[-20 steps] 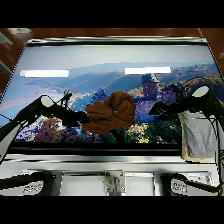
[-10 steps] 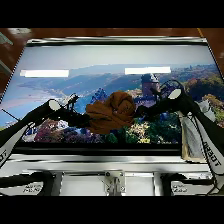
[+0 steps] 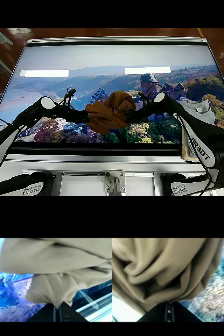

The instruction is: Fold the shirts.

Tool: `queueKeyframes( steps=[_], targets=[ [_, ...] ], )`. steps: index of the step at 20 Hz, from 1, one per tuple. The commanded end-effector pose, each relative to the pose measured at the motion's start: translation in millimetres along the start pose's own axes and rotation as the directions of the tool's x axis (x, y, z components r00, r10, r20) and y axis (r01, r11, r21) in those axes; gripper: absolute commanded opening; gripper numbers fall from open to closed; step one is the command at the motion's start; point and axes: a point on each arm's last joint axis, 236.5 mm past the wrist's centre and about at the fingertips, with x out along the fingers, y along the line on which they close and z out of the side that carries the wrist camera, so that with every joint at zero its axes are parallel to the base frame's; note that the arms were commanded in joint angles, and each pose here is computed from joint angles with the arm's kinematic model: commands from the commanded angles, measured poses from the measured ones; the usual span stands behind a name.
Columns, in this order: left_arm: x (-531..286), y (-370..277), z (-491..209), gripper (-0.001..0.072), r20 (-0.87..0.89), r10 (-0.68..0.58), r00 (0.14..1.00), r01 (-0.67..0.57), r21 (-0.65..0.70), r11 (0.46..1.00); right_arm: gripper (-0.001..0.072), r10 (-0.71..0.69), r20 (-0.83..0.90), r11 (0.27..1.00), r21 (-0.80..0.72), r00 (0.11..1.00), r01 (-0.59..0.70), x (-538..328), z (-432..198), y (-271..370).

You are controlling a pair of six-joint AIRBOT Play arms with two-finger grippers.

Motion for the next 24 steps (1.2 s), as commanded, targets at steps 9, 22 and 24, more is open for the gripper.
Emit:
queueKeyframes(
  steps=[9,22,24],
  targets=[
    [-374,-173,81,0.0042,0.806,-0.114,0.58,-0.229,0.296,0.927,0.0072,0.243,0.749,0.832,-0.487,0.616,0.265,-370,21,198],
    [-326,-76,-40,0.0042,0.502,0.267,0.822,-0.398,0.174,0.901,0.0072,0.198,0.806,0.807,-0.458,0.558,0.374,-422,-83,221],
    [-288,-54,-57,0.0042,0.406,0.297,0.864,-0.374,0.125,0.919,0.0072,0.202,0.763,0.817,-0.477,0.614,0.324,-406,-70,219]
  ],
)
